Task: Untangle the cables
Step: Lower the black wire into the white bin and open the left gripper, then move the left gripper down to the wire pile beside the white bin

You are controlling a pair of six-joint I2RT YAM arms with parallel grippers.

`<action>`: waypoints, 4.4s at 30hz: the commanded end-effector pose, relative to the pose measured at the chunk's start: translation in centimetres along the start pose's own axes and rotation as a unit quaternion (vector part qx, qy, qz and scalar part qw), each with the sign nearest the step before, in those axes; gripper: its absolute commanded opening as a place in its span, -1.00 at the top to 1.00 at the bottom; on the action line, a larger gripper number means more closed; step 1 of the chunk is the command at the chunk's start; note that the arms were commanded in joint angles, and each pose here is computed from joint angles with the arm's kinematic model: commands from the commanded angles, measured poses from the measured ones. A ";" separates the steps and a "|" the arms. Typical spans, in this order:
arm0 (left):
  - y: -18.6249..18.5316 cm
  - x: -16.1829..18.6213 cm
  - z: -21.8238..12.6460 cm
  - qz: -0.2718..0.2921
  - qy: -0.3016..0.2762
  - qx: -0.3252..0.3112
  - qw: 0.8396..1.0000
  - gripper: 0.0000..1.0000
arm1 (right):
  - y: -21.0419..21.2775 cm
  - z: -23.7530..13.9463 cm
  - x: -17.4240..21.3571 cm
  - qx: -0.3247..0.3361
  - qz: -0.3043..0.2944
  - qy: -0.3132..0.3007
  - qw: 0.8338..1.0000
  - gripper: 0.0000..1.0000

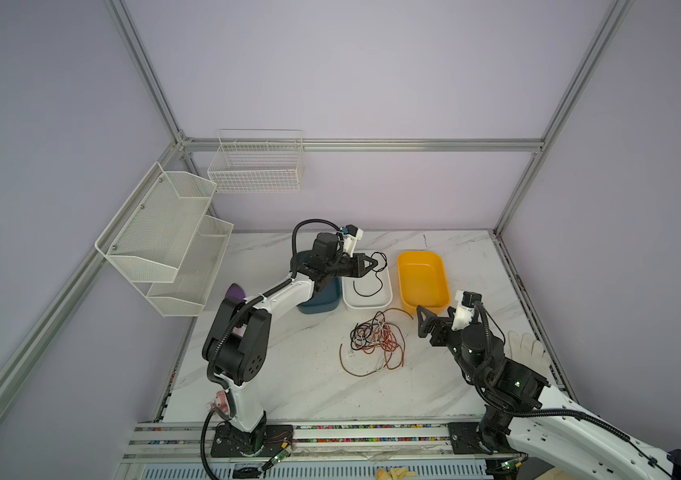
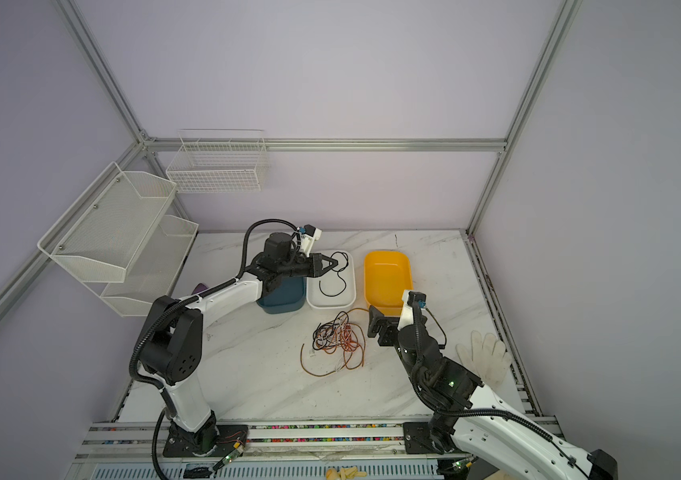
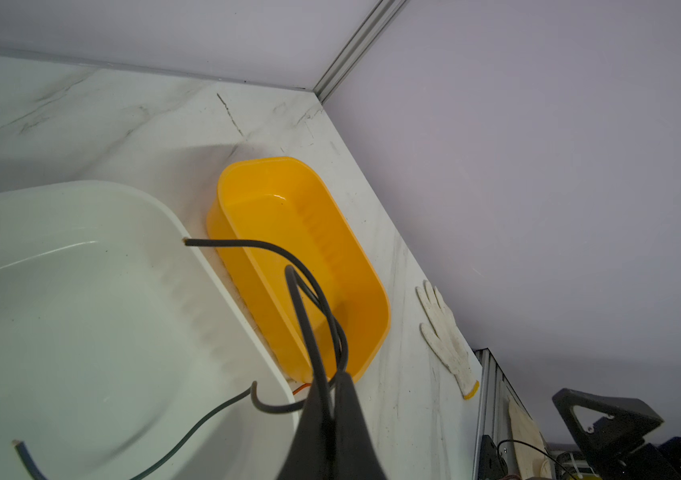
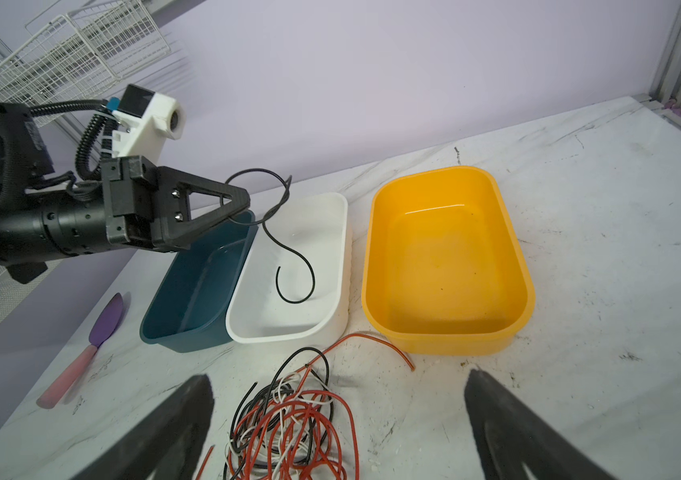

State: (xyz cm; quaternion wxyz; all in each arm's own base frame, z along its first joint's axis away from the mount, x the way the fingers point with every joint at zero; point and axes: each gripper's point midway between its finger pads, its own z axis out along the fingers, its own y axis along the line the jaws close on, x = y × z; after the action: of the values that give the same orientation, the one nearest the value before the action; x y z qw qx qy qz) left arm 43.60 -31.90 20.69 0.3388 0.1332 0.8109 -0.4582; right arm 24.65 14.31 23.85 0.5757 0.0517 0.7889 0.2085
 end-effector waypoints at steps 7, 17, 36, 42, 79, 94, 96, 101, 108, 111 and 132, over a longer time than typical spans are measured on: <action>4.6 3.0 0.7 -0.022 0.034 -0.065 0.997 1.00 | 0.1 0.0 -0.4 -0.006 0.001 -0.014 1.000 -0.95; 7.2 4.8 1.1 -0.040 0.064 -0.113 0.991 1.00 | 0.2 0.1 -0.3 -0.007 -0.001 -0.012 1.000 -0.95; 8.4 5.2 1.2 -0.050 0.086 -0.146 0.984 0.59 | 0.3 0.3 -0.1 -0.009 -0.003 -0.009 1.000 -0.95; 7.8 4.4 0.6 -0.046 0.082 -0.148 0.985 0.45 | 0.3 0.5 0.1 -0.006 -0.006 -0.006 1.000 -0.95; -1.6 14.9 -6.2 -0.062 0.105 -0.129 0.984 -0.19 | 0.9 1.3 1.1 -0.012 -0.018 0.014 1.000 -0.95; 0.2 16.7 -3.5 -0.072 0.137 -0.136 0.979 0.03 | 0.9 1.3 1.1 -0.013 -0.018 0.013 1.000 -0.95; 0.4 16.8 -3.2 -0.073 0.139 -0.138 0.978 0.05 | 0.9 1.3 1.1 -0.014 -0.017 0.013 1.000 -0.95; 0.7 17.0 -2.8 -0.074 0.143 -0.140 0.977 0.09 | 0.9 1.2 1.0 -0.014 -0.017 0.012 1.000 -0.95; 0.9 16.9 -2.2 -0.069 0.145 -0.142 0.977 0.13 | 1.0 1.3 1.0 -0.015 -0.017 0.013 1.000 -0.95; 1.1 17.0 -1.9 -0.068 0.148 -0.145 0.976 0.15 | 1.0 1.3 1.1 -0.015 -0.017 0.013 1.000 -0.95; 1.0 15.5 -0.2 -0.060 0.142 -0.139 0.978 0.26 | 1.1 1.4 1.3 -0.018 -0.018 0.017 1.000 -0.95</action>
State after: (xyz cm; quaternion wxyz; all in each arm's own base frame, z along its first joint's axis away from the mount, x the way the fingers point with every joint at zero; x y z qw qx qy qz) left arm 30.24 -30.44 5.94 0.1600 0.0821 0.9340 -0.3088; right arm 25.20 15.97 22.92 0.5649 0.0251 0.7971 0.2118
